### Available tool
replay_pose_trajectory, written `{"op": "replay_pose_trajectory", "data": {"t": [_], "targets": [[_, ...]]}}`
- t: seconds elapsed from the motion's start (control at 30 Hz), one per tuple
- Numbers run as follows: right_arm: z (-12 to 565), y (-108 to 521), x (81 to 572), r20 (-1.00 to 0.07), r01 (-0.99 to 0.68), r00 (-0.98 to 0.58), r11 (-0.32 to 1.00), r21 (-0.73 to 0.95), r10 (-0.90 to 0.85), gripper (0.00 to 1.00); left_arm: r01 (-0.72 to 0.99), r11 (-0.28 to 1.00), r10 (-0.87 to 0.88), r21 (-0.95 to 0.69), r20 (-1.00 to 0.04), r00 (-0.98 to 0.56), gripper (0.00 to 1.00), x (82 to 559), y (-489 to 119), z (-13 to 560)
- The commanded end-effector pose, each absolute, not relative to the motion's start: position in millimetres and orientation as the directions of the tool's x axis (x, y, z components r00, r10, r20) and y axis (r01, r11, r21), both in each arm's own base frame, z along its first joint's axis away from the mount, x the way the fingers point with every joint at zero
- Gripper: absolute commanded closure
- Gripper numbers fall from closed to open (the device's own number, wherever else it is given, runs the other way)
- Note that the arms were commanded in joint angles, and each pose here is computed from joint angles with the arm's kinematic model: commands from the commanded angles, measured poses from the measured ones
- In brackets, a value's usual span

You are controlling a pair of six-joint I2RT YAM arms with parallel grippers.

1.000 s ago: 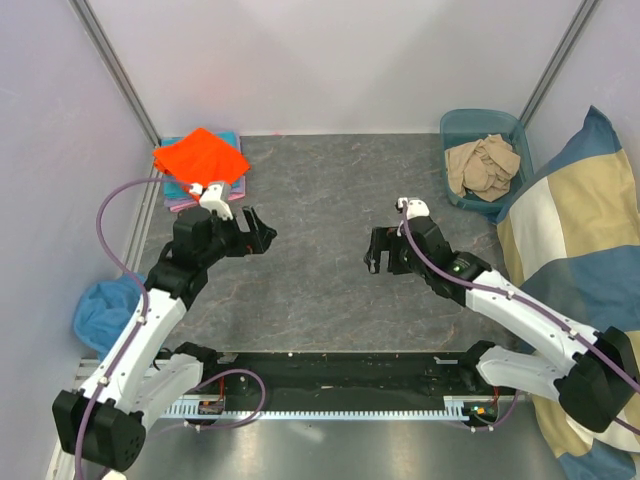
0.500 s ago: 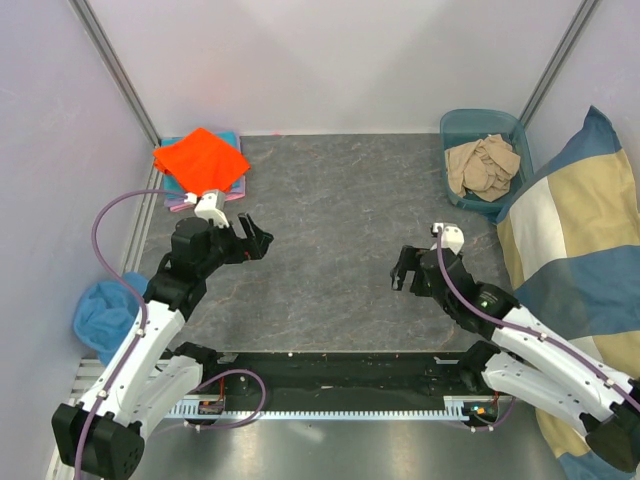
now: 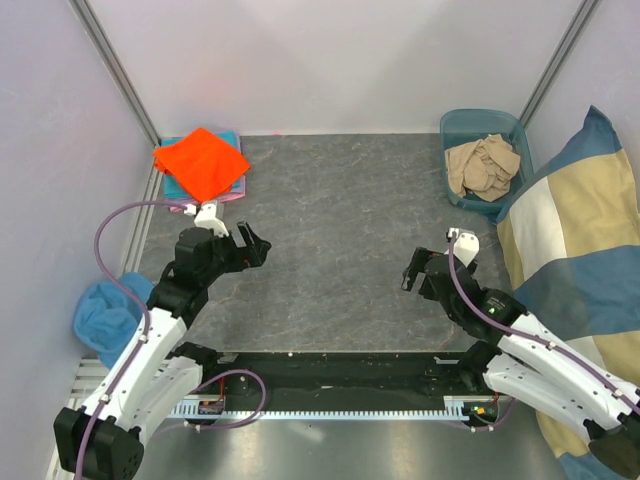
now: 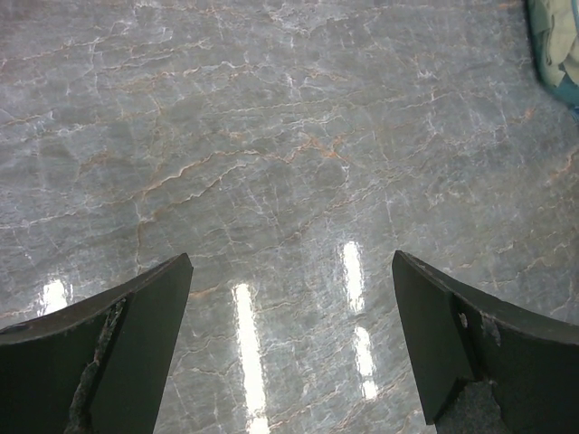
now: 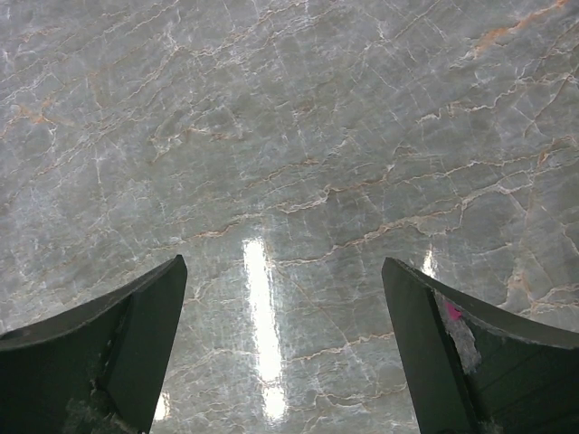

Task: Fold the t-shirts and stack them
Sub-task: Put the neatly folded tshirt into the corner of the board with the left arm

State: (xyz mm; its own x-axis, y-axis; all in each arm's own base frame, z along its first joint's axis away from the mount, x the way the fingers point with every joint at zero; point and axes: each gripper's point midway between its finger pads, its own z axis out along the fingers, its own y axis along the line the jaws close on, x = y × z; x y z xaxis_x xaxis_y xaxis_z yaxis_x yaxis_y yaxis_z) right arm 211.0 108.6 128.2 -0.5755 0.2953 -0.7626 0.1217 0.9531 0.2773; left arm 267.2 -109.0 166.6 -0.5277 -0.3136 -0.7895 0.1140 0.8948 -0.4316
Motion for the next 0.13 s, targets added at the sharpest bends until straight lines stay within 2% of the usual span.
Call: {"op": "replay_pose_trajectory", "data": {"t": [0.0,0.1], "targets": [[129.7,111.1,211.6,-0.769,0.108,-0.569,0.953,0.283,0.293,0.02,0.107,0.888,-0.355,-0.448,-0.814,-0.459,0.00,276.4,-106.7,182.9],[129.0,114.8,210.9,-0.766,0.083,-0.579,0.955,0.286,0.280,0.02,0.099,0.895,-0.353,-0.435,-0.825,-0.441,0.00,278.4,-102.9,185.5]]}}
